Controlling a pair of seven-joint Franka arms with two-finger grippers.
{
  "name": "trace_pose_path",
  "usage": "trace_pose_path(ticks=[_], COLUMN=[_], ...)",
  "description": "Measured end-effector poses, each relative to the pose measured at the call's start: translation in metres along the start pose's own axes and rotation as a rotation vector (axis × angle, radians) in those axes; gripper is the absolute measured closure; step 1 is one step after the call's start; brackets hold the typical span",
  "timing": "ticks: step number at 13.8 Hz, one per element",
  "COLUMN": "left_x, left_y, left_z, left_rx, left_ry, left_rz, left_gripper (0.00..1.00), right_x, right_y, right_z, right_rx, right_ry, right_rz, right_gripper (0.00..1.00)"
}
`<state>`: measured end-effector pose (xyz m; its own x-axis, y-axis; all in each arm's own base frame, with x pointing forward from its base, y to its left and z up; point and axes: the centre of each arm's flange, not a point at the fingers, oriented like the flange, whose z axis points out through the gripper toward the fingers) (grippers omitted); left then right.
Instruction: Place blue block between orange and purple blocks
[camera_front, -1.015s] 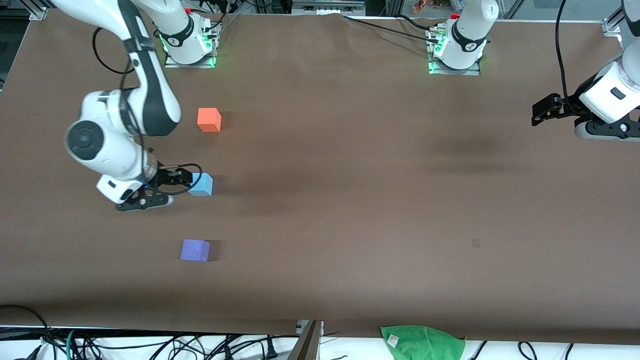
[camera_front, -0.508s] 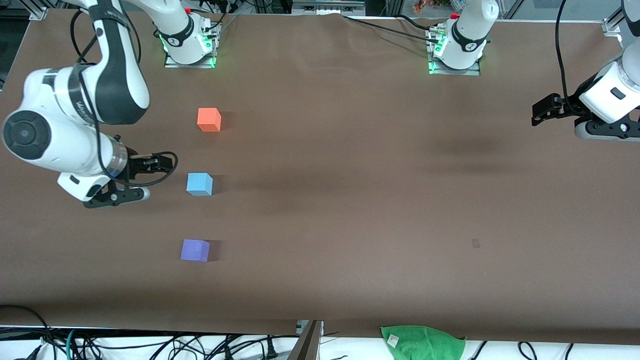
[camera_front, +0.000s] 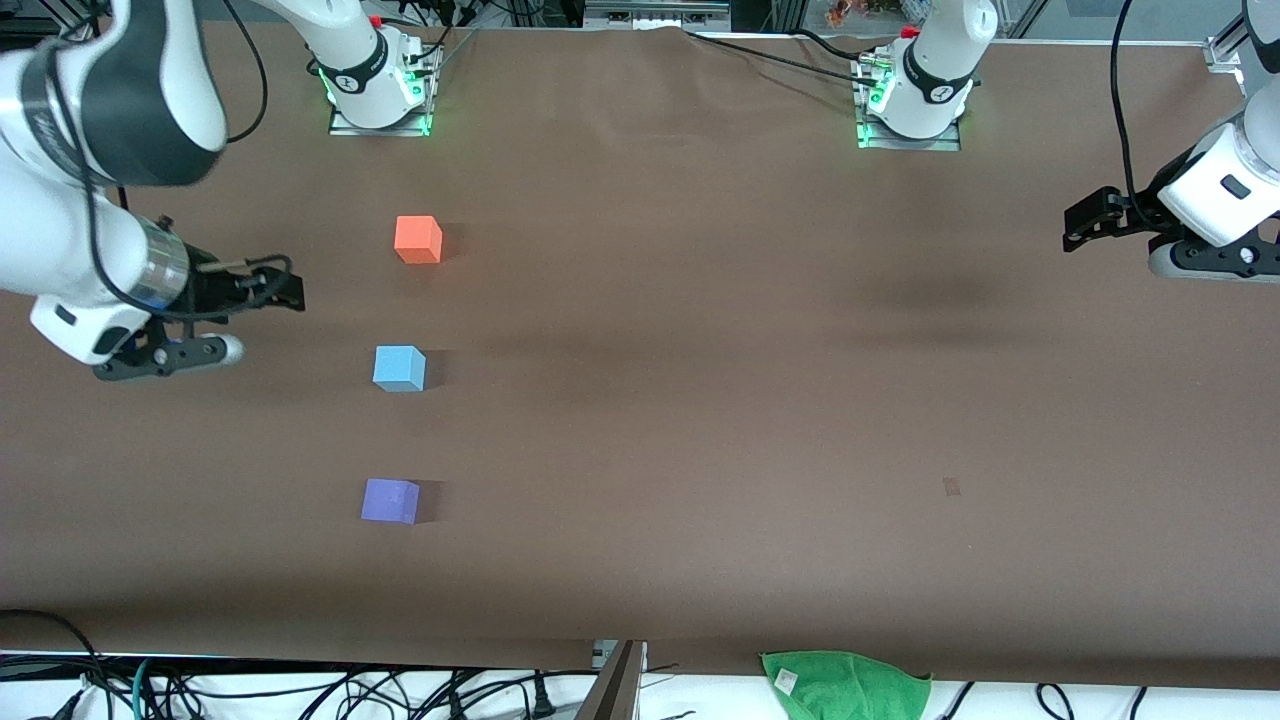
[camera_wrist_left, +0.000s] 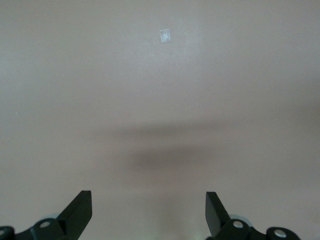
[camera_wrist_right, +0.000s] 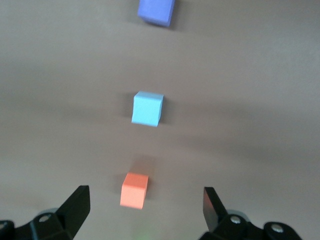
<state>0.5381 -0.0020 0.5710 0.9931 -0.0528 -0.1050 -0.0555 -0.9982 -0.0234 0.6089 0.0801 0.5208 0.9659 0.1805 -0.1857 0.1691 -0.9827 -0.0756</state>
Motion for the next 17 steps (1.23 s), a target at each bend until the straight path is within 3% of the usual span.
trace_pose_path(ticks=[3,10,12,14,17], left_x=[0.000,0.000,0.000,0.000,0.000], left_y=[0.000,0.000,0.000,0.000,0.000], left_z=[0.000,0.000,0.000,0.000,0.000], left_rx=[0.000,0.000,0.000,0.000,0.000], left_ry=[0.000,0.000,0.000,0.000,0.000], left_rz=[0.000,0.000,0.000,0.000,0.000], left_gripper=[0.00,0.00,0.00,0.00,0.00], right_x=[-0.026,-0.085,-0.092,-0.092,-0.092], right_y=[0.010,0.033,0.035,0.019,0.005], right_z=[-0.021,-0.089,-0.095,-0.097,-0.095], right_rx=[0.034,-0.050,-0.080,-0.158,-0.185], right_ry=[0.009,0.128,0.136,0.132,0.120], right_rz=[-0.004,0.030,0.030,-0.004,-0.032], right_gripper=[0.00,0.00,0.00,0.00,0.00])
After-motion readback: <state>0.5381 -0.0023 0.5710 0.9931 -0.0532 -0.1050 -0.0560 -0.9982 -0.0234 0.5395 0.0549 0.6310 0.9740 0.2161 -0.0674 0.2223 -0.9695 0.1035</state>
